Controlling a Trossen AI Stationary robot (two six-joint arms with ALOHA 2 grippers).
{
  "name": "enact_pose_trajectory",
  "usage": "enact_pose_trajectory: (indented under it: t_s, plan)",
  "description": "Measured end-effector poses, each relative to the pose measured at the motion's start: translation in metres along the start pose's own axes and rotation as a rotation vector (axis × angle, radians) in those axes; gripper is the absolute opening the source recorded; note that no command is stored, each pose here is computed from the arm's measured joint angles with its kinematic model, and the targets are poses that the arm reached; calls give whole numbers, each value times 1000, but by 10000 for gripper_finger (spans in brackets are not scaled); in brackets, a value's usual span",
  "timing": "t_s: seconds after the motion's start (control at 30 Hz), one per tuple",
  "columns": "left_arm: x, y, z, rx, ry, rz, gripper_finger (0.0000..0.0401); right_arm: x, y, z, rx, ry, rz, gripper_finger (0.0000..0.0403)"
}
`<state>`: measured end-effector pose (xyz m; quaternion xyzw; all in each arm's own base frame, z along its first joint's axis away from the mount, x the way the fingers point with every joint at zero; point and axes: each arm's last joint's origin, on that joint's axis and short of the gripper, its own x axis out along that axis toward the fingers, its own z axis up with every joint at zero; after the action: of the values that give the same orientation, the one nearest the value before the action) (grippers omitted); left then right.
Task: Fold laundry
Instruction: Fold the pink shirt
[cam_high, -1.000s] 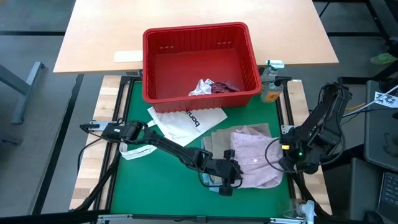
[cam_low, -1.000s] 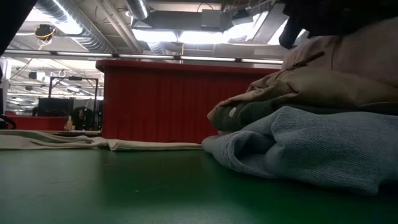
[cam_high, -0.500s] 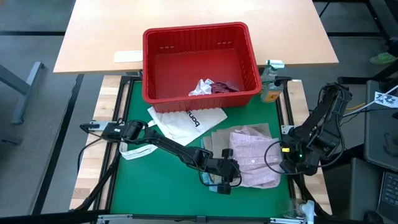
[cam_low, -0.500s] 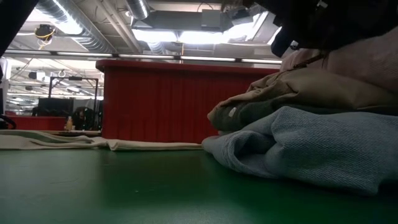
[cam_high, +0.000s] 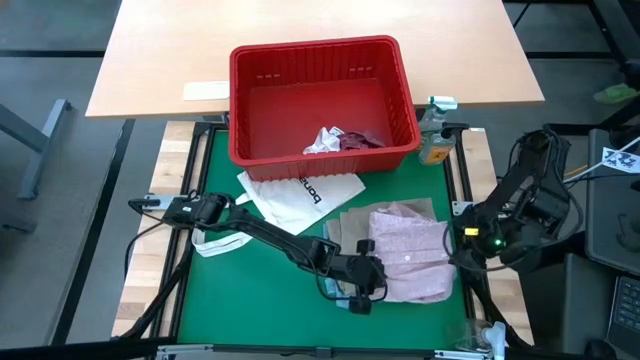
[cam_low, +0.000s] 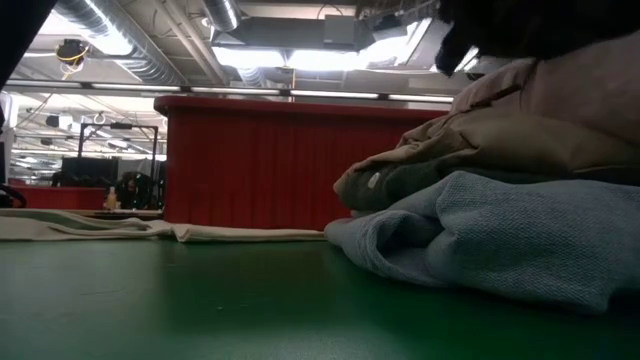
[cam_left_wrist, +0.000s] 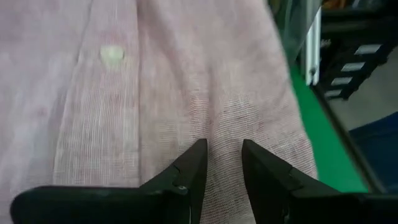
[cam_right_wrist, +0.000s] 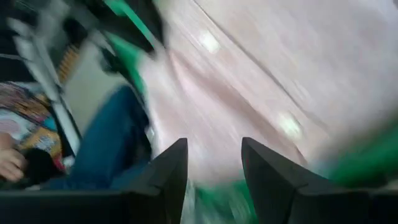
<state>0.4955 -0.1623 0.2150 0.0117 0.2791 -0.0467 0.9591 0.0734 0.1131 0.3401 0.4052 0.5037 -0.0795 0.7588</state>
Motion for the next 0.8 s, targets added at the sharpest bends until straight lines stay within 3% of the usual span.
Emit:
enact_pose_trajectory:
  t_s: [0.13, 0.27, 0.47, 0.8]
  plan:
    - [-6, -7, 14, 0, -51, -14, 96, 5, 14, 1, -109, -141, 97, 152]
    - [-8, -13, 16, 2, -71, -40, 96, 25, 29, -7, -215, -142, 98, 152]
    - [-7, -18, 13, 9, -59, -48, 96, 66, 40, -24, -307, -24, -81, 152]
    - [3, -10, -7, 33, 87, 4, 96, 140, 43, -52, -479, 199, -406, 152]
